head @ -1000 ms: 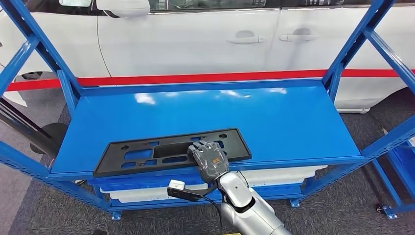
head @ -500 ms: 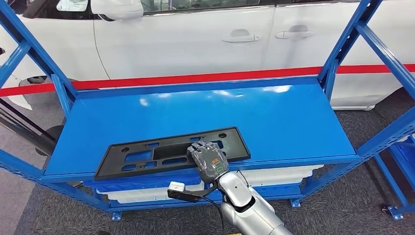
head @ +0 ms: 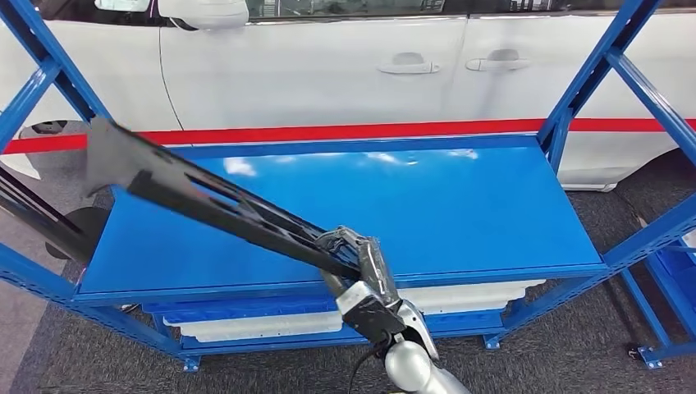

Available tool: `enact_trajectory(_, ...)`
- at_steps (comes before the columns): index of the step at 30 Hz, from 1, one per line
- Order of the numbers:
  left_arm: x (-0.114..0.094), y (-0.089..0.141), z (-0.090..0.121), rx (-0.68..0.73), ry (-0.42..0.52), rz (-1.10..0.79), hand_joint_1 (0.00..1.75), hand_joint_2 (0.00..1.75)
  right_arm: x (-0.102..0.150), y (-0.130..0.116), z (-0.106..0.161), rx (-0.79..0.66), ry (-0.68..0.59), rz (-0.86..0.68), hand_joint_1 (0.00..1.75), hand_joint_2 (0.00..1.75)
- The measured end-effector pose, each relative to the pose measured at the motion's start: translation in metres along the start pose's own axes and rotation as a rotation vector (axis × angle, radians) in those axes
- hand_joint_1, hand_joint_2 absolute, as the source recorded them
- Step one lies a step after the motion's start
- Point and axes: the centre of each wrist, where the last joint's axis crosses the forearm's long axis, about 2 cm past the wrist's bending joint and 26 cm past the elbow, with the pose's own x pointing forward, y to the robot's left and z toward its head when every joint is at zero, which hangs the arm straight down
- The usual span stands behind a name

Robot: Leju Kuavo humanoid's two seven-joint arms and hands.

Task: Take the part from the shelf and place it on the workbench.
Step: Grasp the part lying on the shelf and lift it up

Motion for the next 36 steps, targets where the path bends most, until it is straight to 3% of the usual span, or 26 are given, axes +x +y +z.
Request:
enact_trajectory(7, -0.003, -0.006, 0.004, 0.014, 0.012, 0.033, 0.0, 0.0, 0.03, -0.026, 0.013, -0.087, -0.101, -0.089, 1.75, 1.75)
enact_trajectory(14, -0.002, -0.01, 0.004, 0.016, 0.013, 0.049, 0.0, 0.0, 0.041, -0.038, 0.019, -0.12, -0.135, -0.141, 1.75, 1.75)
enact_trajectory(26, -0.003, -0.017, 0.007, 0.049, 0.046, 0.11, 0.0, 0.0, 0.035, -0.049, 0.053, -0.183, -0.029, -0.187, 1.75, 1.75)
enact_trajectory(36, -0.002, -0.026, 0.009, 0.053, 0.065, 0.148, 0.0, 0.0, 0.039, -0.055, 0.082, -0.154, -0.004, -0.247, 1.75, 1.75)
